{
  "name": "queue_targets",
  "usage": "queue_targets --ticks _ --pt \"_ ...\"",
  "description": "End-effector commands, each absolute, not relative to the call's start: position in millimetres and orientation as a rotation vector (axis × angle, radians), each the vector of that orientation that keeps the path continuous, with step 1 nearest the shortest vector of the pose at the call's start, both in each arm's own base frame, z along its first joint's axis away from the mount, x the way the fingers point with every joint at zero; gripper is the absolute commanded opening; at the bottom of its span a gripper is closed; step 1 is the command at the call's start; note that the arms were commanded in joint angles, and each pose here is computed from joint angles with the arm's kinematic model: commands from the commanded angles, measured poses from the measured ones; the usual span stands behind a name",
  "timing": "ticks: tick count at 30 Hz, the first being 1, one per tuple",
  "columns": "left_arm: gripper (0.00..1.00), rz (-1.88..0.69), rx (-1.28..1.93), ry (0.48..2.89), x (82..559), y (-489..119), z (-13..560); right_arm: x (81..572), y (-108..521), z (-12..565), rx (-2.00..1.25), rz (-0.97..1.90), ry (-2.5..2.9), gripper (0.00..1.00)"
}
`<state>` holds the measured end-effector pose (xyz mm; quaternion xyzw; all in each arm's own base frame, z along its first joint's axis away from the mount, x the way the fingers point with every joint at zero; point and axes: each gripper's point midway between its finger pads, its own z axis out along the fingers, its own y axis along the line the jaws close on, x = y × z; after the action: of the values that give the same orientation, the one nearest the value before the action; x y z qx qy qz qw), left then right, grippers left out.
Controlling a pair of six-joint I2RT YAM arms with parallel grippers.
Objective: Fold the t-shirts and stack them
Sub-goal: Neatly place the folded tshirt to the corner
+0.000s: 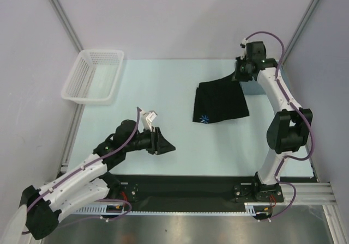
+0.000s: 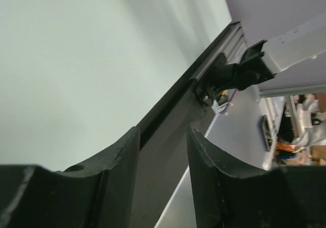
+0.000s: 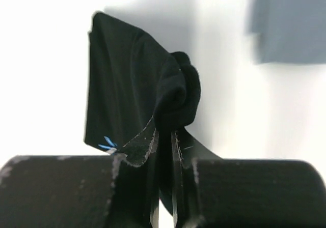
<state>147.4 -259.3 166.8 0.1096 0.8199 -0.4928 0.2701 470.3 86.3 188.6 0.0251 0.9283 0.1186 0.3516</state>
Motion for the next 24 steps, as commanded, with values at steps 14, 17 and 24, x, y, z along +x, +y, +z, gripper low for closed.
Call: queue_targets --ticks 14,17,24 --pt "0.49 -1.118 0.454 2.33 154 -229 144 544 -37 272 -0.12 -0.131 2.225 0.0" --pt "0.49 -1.094 0.47 2.345 155 -228 138 566 -41 280 -0.137 -0.152 2.158 0.0" --pt "0.49 -1.116 0.482 2.387 154 -232 126 601 -53 296 -0.094 -0.215 2.044 0.0"
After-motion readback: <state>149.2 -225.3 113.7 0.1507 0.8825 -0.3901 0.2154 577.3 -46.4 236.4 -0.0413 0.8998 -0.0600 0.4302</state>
